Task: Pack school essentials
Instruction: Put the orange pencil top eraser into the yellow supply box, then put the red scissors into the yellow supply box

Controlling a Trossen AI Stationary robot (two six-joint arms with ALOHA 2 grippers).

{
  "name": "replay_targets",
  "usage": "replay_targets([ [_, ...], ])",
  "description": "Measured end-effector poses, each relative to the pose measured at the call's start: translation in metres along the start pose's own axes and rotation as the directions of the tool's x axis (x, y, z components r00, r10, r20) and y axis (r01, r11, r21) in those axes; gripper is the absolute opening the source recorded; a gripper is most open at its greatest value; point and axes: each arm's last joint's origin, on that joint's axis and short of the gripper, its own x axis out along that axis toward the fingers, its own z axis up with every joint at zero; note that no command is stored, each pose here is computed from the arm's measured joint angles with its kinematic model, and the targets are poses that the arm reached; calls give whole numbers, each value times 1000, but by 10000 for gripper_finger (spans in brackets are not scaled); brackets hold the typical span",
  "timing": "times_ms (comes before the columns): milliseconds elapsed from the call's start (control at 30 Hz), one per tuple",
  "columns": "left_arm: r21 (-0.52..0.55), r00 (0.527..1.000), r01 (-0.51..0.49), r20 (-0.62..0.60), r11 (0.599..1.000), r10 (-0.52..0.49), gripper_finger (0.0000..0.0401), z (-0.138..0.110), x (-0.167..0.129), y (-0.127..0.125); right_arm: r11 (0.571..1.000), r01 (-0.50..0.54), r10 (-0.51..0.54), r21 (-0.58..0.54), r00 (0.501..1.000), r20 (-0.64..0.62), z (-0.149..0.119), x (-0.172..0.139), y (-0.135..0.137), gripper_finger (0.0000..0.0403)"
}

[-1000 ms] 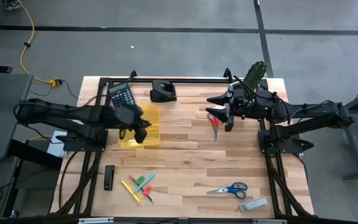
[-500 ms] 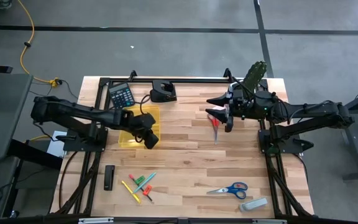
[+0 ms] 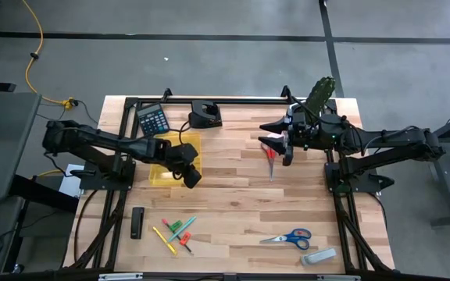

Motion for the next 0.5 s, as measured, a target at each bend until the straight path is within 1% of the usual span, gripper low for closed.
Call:
replay_targets([
  [333, 3, 1000, 7, -2, 1000, -7, 118, 0, -2, 0, 1000, -1, 1, 0, 1000, -3, 0, 0, 0, 208],
  [433, 27, 1000, 22, 17, 999, -22, 133, 2, -9, 0, 1000, -2, 2, 0, 1000, -3, 0, 0, 0, 208],
  [500, 40, 999, 36, 38, 999, -38, 138, 6, -19, 1, 1000, -1, 1, 0, 1000, -3, 0, 0, 0, 208],
])
